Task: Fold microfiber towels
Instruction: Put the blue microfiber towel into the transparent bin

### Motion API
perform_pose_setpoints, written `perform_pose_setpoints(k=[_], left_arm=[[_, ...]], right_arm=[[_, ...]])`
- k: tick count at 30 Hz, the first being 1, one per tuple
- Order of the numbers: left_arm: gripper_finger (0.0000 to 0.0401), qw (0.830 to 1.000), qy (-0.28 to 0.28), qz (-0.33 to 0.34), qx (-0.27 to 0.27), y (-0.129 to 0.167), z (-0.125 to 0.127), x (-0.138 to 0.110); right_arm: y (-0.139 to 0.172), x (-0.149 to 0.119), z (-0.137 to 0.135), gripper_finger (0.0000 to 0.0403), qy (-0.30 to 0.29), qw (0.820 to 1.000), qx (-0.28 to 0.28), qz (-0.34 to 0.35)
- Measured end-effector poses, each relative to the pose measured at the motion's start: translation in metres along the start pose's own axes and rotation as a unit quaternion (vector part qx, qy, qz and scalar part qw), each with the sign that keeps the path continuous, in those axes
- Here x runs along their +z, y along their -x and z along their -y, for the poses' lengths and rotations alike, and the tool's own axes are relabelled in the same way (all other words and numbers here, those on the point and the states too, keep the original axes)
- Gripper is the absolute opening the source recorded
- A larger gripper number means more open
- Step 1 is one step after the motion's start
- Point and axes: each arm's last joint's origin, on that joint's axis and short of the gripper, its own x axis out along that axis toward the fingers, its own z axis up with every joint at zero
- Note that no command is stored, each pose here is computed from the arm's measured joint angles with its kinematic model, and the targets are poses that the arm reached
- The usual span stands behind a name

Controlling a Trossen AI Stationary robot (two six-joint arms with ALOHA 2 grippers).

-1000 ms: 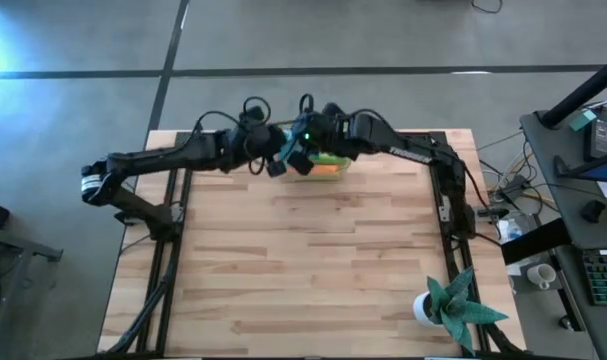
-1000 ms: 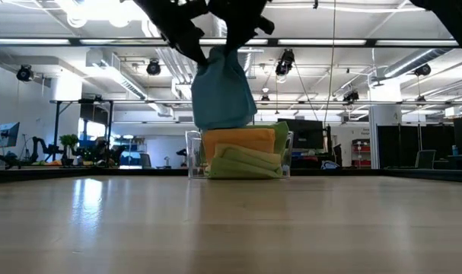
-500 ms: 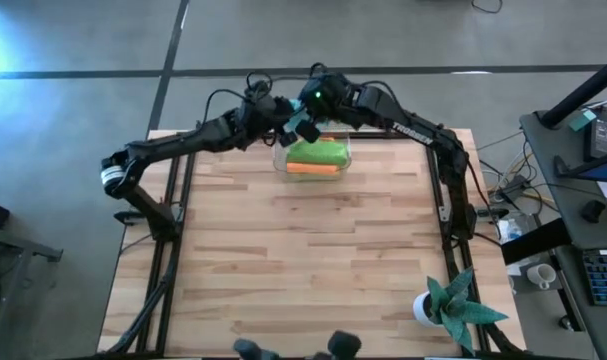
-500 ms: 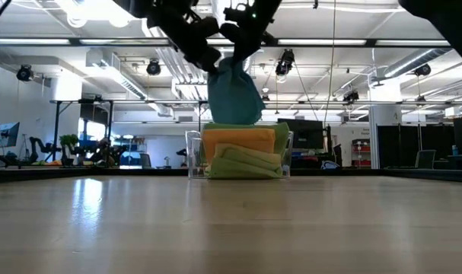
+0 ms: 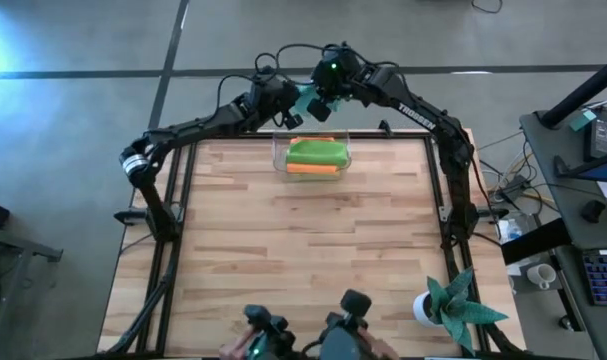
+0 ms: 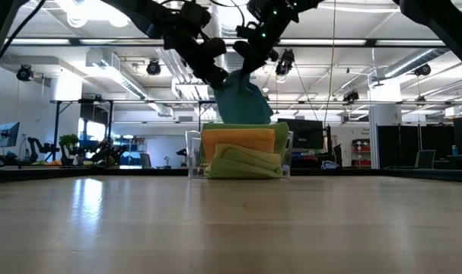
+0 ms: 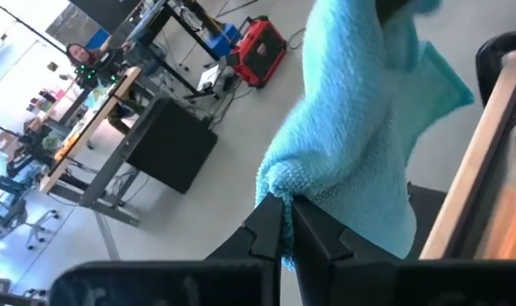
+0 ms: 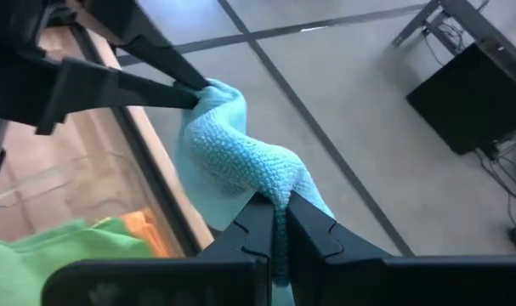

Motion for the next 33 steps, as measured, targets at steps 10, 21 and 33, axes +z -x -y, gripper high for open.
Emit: perform_pose_setpoints(k=[10,21,33], left_arm=[[0.0001,0.999,-0.04,0.022,0.015,-0.017,-0.004,0.003],[0.0001,0.999,-0.051,0.006,0.008,-0.026,-0.013,-0.007],[0.0001,0.996,-0.045,-0.034,-0.072,-0.043,0.003,-0.03]], right_arm=[[-0.026,-0.014,0.019,0.0011,0.03,0.999,0.037,-0.011],[-0.055,-0.031,0.028,0.0011,0.087,0.994,0.041,-0.05],[-0.068,-0.046,0.043,0.0011,0.086,0.992,0.04,-0.082]])
